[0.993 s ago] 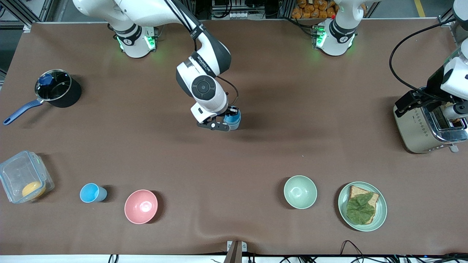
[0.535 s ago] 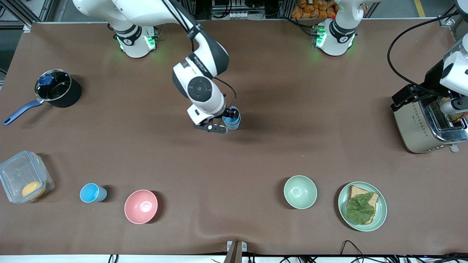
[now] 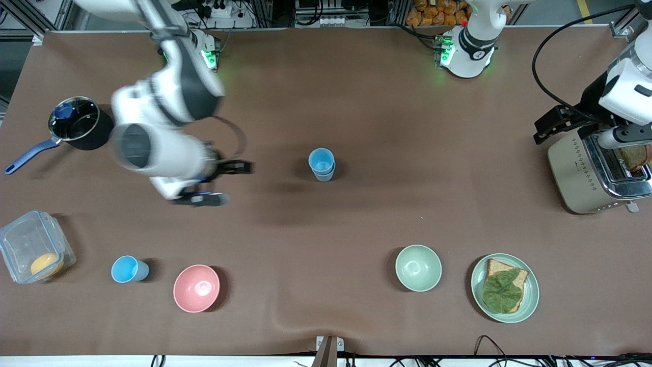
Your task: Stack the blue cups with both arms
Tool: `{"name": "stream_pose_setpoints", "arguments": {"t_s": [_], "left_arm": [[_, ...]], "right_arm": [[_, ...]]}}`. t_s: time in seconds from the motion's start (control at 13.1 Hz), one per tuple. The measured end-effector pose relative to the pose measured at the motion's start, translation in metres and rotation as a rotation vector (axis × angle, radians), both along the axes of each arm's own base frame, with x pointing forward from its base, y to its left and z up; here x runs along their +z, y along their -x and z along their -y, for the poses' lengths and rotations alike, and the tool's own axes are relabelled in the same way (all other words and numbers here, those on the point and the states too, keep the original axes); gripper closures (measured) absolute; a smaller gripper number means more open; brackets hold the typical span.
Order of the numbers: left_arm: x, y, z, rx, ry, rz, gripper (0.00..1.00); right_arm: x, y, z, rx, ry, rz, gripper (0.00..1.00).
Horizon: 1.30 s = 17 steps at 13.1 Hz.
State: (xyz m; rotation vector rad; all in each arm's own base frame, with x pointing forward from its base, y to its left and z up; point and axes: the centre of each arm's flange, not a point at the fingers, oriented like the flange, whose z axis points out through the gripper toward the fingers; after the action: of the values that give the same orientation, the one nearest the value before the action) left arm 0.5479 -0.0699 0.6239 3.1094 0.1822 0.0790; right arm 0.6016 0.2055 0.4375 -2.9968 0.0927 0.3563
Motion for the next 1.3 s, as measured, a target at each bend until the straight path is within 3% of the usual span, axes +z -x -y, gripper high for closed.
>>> {"name": "stream_pose_setpoints", "arguments": {"t_s": [0.31, 0.61, 0.84, 1.3], "left_arm": [[0.007, 0.001, 0.007, -0.013, 0.001, 0.008, 0.0], [0.021, 0.007, 0.011, -0.022, -0.001, -0.013, 0.0], [0.024, 0.008, 0.01, -0.022, -0.002, -0.017, 0.0], [0.024, 0.007, 0.01, -0.022, -0.001, -0.018, 0.0]], "right_arm": [[0.064, -0.002, 0.074, 0.022, 0.117, 0.128, 0.0], [0.14, 0.022, 0.166, 0.083, 0.108, 0.188, 0.0], [0.171, 0.049, 0.226, 0.079, 0.098, 0.172, 0.0], [0.171, 0.054, 0.232, 0.076, 0.095, 0.153, 0.0]]}}
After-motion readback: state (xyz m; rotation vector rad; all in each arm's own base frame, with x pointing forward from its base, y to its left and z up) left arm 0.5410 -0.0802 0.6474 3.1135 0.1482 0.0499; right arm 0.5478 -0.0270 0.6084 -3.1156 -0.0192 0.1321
